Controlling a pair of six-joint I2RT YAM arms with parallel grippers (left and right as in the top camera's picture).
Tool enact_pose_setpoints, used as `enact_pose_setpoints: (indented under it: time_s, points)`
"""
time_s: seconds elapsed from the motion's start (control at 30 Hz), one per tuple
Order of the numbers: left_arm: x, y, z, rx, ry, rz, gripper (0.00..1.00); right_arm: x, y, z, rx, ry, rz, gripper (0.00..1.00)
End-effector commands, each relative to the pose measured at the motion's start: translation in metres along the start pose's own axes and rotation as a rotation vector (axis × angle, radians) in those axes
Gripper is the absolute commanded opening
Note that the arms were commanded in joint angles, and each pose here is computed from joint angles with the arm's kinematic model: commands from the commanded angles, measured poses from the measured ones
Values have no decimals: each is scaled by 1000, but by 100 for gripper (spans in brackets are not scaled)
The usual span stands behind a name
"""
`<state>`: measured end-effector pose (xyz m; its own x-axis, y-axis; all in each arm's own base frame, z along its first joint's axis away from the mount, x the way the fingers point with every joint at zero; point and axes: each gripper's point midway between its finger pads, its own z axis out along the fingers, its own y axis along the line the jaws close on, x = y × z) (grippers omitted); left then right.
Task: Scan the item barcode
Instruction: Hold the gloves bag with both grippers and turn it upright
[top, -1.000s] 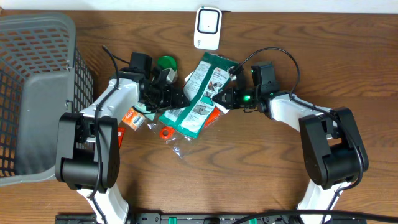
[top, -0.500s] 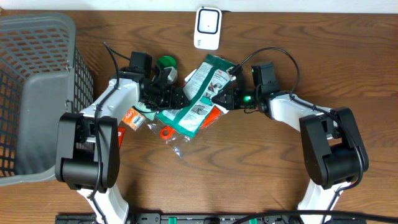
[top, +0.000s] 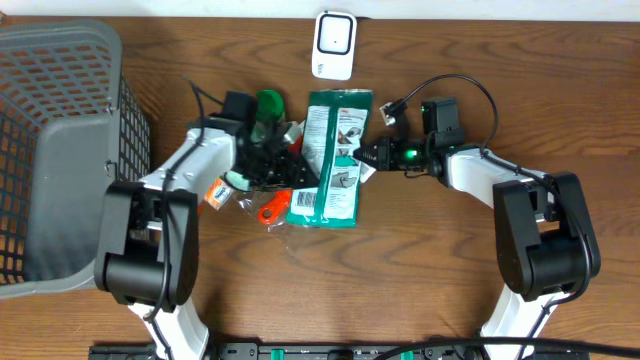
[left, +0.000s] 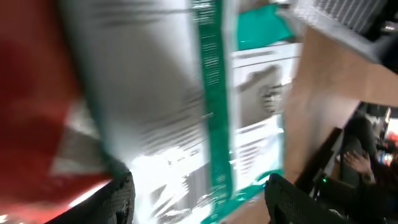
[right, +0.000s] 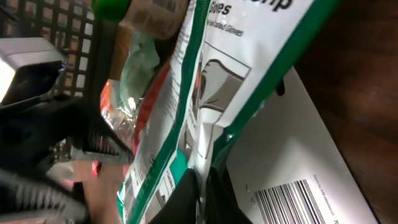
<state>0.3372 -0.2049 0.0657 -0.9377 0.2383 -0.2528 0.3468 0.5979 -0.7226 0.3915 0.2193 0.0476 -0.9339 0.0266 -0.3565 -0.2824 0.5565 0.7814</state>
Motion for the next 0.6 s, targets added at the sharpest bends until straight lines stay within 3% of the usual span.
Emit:
enact_pose_setpoints:
  time_s: [0.0, 0.2, 0.3, 0.57]
  points:
    - [7, -19, 18, 63, 37, 53, 67, 3, -4, 6, 37, 10, -16, 6]
    - [9, -32, 39, 32, 63, 142, 68, 9, -9, 9, 76, 25, -13, 7]
    - [7, -15, 39, -73, 57, 104, 68, 9, -9, 9, 78, 25, -11, 9]
    - [-12, 8, 12, -101, -23, 24, 68, 10, -16, 6, 102, 26, -1, 8]
